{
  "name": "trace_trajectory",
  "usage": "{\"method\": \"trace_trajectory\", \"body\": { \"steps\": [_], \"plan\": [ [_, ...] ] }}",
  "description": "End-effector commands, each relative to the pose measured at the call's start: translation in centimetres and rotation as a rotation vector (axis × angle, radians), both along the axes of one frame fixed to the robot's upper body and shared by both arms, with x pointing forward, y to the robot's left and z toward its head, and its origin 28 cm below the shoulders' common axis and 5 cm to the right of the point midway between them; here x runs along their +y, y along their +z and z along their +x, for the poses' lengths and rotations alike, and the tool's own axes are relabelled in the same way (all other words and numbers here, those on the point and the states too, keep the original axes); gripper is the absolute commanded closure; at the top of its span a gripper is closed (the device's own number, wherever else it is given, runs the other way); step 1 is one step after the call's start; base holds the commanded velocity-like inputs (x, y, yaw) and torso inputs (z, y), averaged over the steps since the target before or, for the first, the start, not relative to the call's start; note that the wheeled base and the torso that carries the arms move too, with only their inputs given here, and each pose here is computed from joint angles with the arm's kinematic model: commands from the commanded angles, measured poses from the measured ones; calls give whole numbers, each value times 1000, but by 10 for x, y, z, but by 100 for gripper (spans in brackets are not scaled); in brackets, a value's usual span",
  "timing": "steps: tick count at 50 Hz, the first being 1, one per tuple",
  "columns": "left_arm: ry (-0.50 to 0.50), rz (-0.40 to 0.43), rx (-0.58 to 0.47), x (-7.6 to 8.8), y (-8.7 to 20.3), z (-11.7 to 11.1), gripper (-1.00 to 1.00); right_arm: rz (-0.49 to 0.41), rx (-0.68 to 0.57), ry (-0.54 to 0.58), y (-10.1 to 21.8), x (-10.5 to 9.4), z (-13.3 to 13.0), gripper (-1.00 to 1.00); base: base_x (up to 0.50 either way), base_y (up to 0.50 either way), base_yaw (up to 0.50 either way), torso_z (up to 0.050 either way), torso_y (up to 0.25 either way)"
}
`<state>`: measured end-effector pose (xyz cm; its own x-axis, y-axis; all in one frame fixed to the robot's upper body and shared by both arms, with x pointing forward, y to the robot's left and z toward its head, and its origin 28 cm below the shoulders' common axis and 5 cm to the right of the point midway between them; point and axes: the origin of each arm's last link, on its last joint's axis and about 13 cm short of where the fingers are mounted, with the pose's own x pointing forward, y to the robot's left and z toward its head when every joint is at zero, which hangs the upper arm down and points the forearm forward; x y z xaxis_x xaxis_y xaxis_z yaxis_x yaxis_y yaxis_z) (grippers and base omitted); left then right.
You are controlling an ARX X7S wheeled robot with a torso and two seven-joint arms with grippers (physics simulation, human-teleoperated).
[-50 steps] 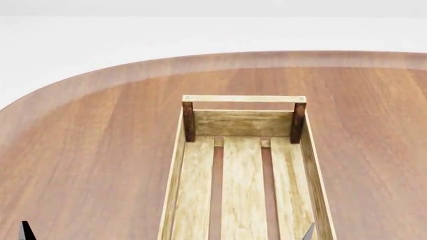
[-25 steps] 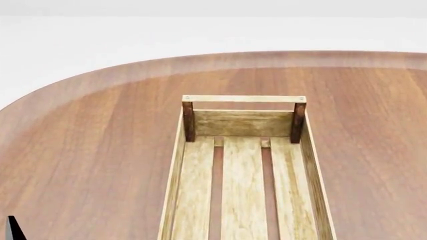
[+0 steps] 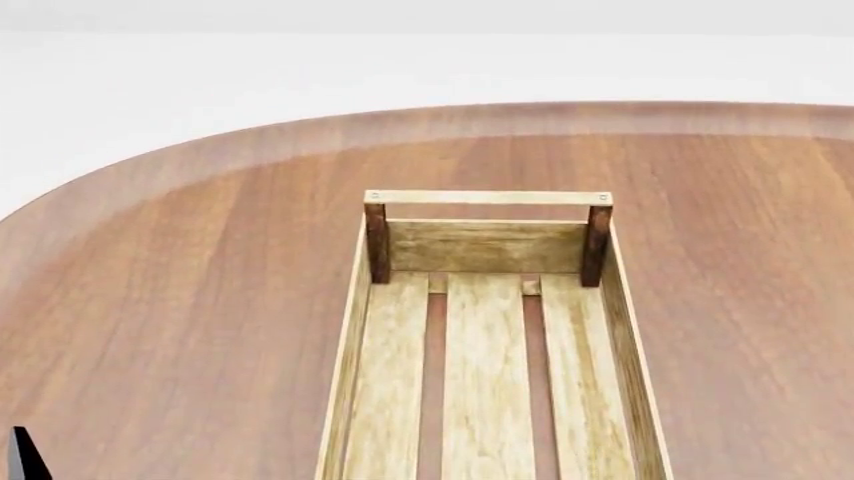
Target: Pick up the cream cheese and put it in the tray.
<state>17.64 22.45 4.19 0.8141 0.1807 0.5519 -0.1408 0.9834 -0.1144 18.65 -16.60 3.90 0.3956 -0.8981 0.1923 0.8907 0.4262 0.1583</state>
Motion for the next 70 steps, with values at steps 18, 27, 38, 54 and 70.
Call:
{"method": "trace_trajectory", "body": {
  "steps": [18,27,38,54,70],
  "plan": [
    [2,2,1,0,0,-1,-100,258,102,-142,-8,-19,6,-100,0,0,0,0,0],
    [-1,7,1,-1,0,-1,-100,319,109,-120,-11,-25,7,-100,0,0,0,0,0],
    [2,3,0,0,1,-2,-100,364,127,-105,-15,-30,8,-100,0,0,0,0,0],
    [8,-8,-3,2,2,-1,-100,353,174,-140,-21,-34,7,-100,0,0,0,0,0],
    [9,-8,2,1,2,0,-100,322,230,-170,-27,-41,2,-100,0,0,0,0,0]
  ]
}}
